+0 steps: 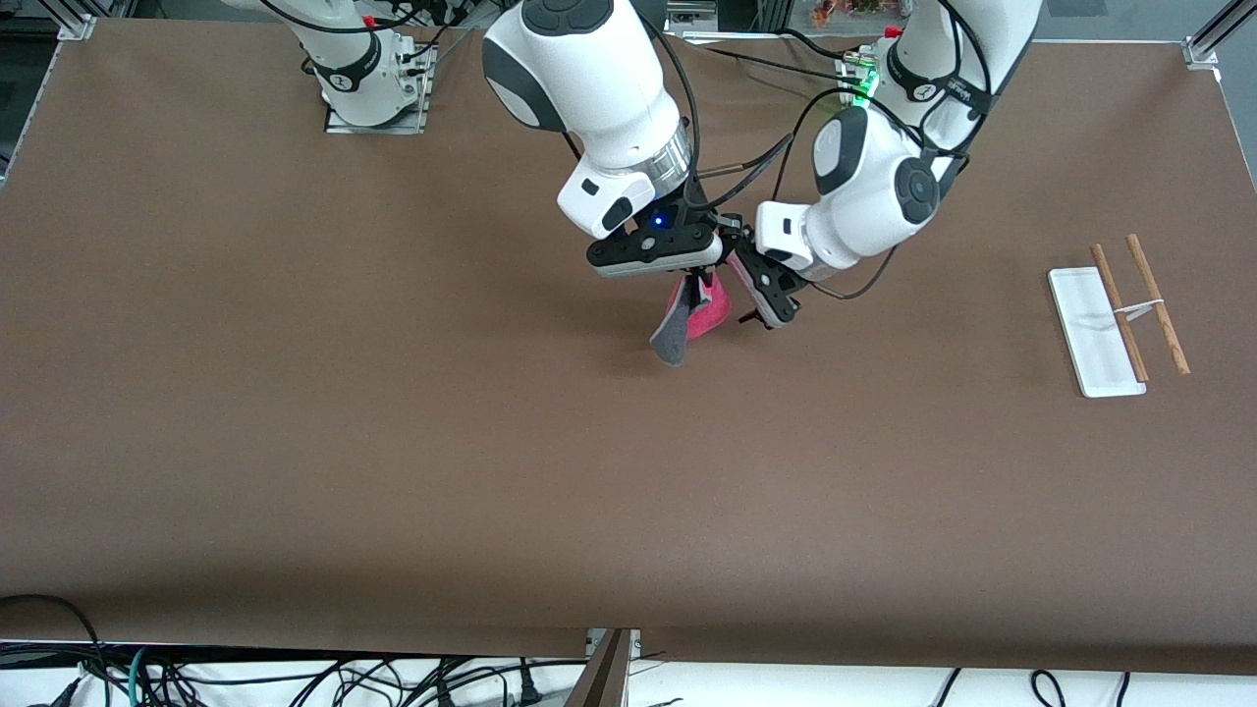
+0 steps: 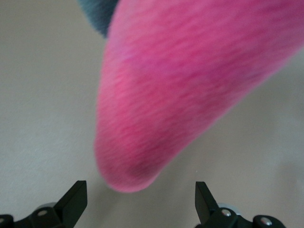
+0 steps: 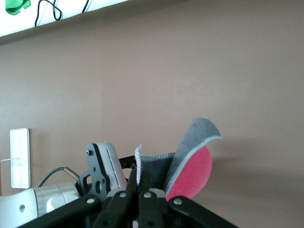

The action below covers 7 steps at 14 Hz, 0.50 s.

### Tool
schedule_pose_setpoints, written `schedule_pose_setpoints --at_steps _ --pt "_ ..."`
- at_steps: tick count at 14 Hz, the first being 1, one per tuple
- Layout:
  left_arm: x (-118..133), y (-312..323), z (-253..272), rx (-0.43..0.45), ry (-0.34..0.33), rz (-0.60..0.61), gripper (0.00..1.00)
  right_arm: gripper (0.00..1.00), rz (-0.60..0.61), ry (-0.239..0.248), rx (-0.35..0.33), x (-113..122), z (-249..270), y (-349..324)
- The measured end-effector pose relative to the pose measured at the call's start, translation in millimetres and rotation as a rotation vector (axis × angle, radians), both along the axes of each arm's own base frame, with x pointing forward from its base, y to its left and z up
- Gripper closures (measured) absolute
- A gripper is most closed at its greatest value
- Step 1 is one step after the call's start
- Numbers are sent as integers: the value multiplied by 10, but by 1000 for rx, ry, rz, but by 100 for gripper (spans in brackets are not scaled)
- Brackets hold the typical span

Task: Pass towel and hang on rack
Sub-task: 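Grasp the towel with the left gripper beside the right gripper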

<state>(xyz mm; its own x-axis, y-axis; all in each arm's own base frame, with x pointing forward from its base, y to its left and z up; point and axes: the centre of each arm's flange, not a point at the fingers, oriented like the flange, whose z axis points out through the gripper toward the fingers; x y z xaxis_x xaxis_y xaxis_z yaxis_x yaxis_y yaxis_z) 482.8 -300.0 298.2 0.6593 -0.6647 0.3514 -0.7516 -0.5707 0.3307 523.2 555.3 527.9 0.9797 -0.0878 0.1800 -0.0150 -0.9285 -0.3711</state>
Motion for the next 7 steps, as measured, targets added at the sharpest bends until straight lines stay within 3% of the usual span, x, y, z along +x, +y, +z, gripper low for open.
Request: schedule_pose_setpoints --at_steps 7 --pt "107 -26 159 -18 -39 11 0 98 0 0 0 1 0 -1"
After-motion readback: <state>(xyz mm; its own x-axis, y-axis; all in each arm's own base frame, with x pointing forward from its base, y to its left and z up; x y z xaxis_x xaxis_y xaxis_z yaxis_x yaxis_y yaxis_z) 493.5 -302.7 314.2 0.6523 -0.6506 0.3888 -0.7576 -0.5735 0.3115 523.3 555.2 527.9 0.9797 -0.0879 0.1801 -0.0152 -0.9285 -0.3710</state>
